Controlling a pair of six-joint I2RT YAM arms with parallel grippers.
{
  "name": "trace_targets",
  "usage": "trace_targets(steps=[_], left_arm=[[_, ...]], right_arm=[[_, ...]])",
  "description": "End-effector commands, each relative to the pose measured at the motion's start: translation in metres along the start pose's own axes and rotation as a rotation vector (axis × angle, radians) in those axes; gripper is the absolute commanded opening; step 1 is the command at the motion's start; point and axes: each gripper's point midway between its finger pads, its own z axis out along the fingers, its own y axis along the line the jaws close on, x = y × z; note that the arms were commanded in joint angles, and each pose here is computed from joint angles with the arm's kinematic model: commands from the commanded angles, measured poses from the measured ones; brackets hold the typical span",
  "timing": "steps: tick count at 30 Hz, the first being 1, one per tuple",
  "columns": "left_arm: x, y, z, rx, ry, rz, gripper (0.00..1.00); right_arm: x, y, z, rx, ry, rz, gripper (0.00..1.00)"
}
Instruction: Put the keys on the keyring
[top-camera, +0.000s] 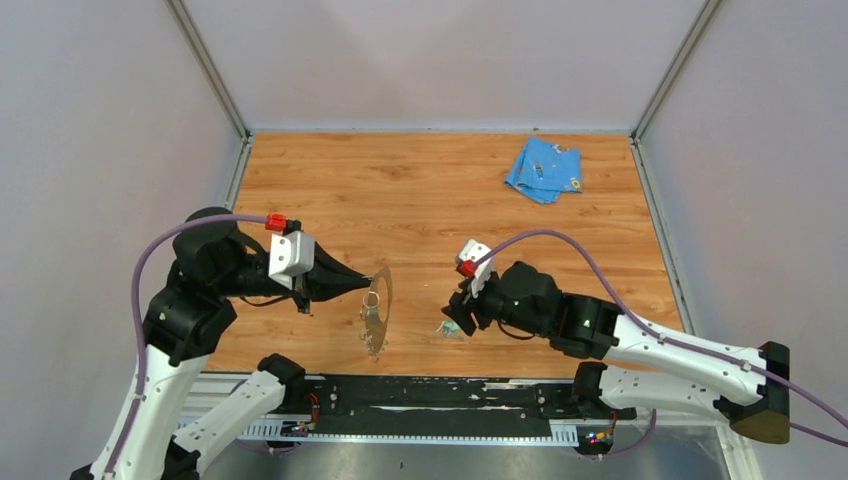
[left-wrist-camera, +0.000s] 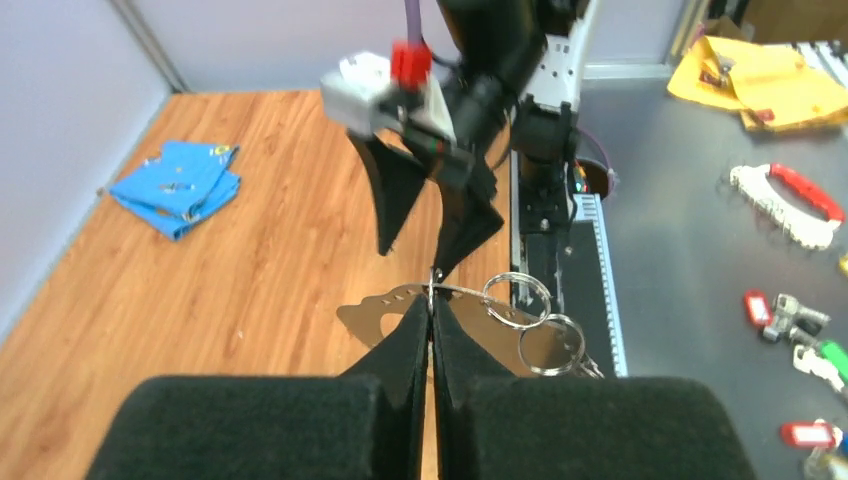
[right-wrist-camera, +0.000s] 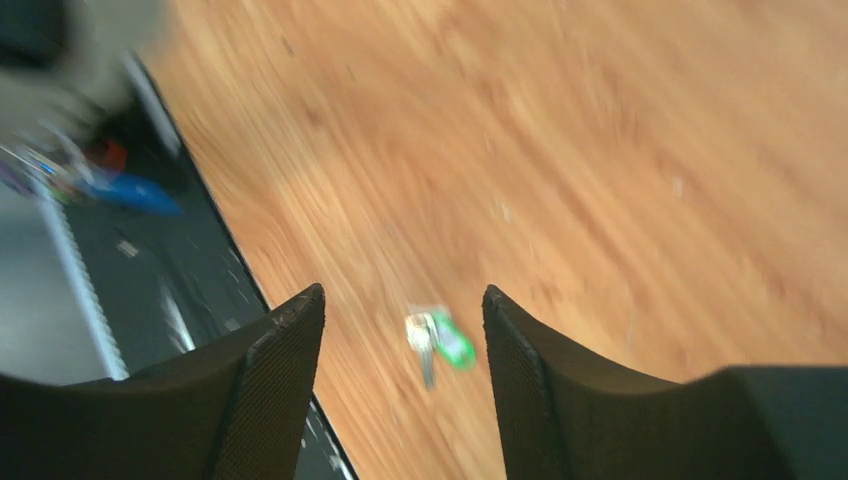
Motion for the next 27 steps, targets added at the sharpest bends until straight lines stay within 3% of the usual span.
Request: trace_targets(steps=[1,5,10,18,23,27], left_arm=[[-0.034,0.014,0.000,-0.130,-0.197,-0.087,0.00],[-0.036,0.021,-0.003,-0.189,-0.236,-0.067,0.00],[-0.038,0.025,-0.003,-0.200,-0.234,-0.033,0.00],[-0.014,0.023,-0.003,-0.213,-0.182,-0.029,0.00],[0.005,0.017,-0.005,-0.220,-0.158,0.008,0.00],[0.016,0.013,-0.007,-0.229,-0.146,0.032,0.00]], right_arm=[[0.107,-0.024,-0.015,0.194,0.298,0.140,0.64],[0.156,-0.023,-0.018,0.224,0.412,0.196,0.63],[0.183,-0.027,-0.006,0.255,0.452,0.201,0.59],[0.184,-0.019,0.036,0.129,0.336,0.143,0.54],[0.182,-0.024,0.053,0.035,0.354,0.462,0.52],[0.190,-0.017,0.054,-0.030,0.491,0.600,0.52]])
